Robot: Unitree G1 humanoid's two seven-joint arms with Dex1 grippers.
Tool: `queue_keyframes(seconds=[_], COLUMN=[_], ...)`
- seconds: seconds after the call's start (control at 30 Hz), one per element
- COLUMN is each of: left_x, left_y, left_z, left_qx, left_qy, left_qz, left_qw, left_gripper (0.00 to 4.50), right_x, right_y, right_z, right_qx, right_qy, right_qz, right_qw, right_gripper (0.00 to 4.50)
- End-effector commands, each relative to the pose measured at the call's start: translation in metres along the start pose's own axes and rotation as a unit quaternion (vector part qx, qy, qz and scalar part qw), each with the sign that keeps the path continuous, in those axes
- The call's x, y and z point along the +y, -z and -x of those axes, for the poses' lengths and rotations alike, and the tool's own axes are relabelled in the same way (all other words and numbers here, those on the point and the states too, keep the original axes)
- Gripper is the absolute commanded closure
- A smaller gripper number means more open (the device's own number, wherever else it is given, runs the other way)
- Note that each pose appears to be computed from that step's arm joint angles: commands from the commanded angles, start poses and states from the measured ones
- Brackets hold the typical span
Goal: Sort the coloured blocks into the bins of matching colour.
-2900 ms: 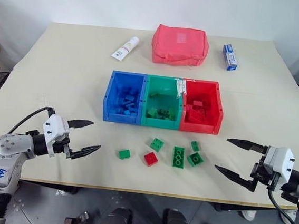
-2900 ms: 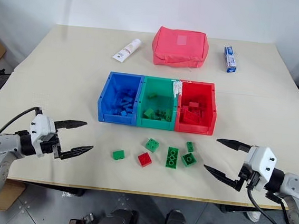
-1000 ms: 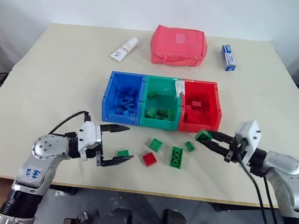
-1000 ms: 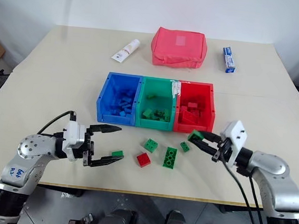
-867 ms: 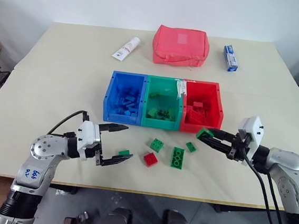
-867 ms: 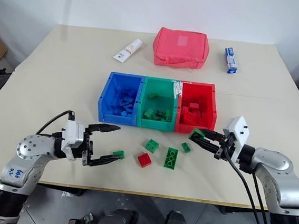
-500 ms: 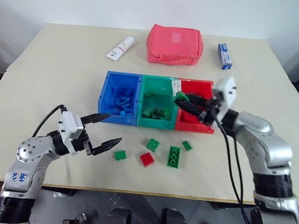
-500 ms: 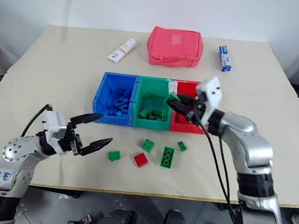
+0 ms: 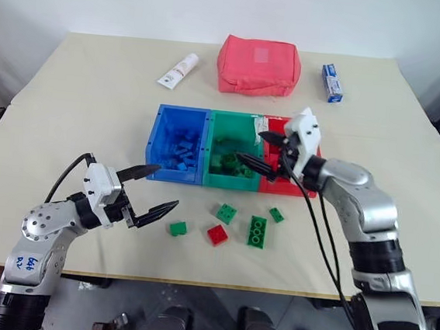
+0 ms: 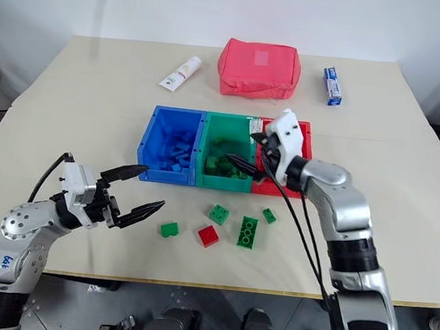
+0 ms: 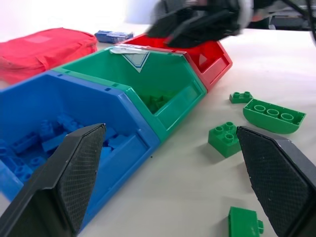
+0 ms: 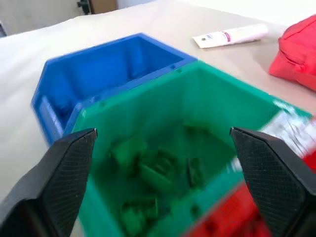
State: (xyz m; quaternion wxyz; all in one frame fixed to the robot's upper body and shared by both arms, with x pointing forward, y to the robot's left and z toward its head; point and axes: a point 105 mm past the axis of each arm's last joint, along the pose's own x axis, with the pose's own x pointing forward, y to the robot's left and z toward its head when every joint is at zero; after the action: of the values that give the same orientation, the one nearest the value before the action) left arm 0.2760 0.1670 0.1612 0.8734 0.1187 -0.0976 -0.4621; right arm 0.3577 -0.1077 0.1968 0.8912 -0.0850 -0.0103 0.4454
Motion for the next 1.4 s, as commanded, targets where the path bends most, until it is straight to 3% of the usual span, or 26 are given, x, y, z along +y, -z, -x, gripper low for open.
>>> queue_keyframes(seconds=[0.03, 0.13, 0.27, 0.4, 0.53, 0.97, 1.1, 1.4], left_x=[-0.011, -0.028, -0.036, -0.037, -0.034, -0.030, -0.033, -0.029], left_y=[0.001, 0.013, 0.018, 0.022, 0.022, 0.014, 0.015, 0.015], left_z=[-0.005, -0.006, -0.014, -0.018, -0.018, -0.012, -0.008, -0.007], left_qx=[0.011, 0.048, 0.040, 0.038, 0.037, 0.029, 0.033, 0.028], left_qy=[0.049, 0.120, 0.152, 0.166, 0.167, 0.133, 0.128, 0.108], left_qz=[-0.028, -0.038, -0.028, -0.032, -0.037, -0.041, -0.038, -0.035], left_qw=[0.998, 0.991, 0.987, 0.985, 0.985, 0.990, 0.991, 0.993], left_gripper=[0.00, 0.00, 0.00, 0.00, 0.00, 0.00, 0.00, 0.00], right_x=[0.005, 0.005, 0.008, 0.018, 0.021, 0.031, 0.032, 0.034], right_y=[-0.007, 0.015, 0.048, 0.066, 0.079, 0.096, 0.100, 0.077], right_z=[0.040, 0.073, 0.117, 0.130, 0.125, 0.057, 0.053, 0.060], right_qx=[-0.018, 0.020, 0.084, 0.117, 0.140, 0.153, 0.163, 0.137], right_qy=[-0.016, -0.004, 0.016, 0.013, 0.025, 0.020, 0.017, -0.014], right_qz=[0.053, 0.066, 0.065, 0.032, 0.015, -0.019, -0.014, -0.004], right_qw=[0.998, 0.998, 0.994, 0.993, 0.990, 0.988, 0.986, 0.990], right_gripper=[0.01, 0.01, 0.01, 0.01, 0.01, 0.01, 0.94, 3.97])
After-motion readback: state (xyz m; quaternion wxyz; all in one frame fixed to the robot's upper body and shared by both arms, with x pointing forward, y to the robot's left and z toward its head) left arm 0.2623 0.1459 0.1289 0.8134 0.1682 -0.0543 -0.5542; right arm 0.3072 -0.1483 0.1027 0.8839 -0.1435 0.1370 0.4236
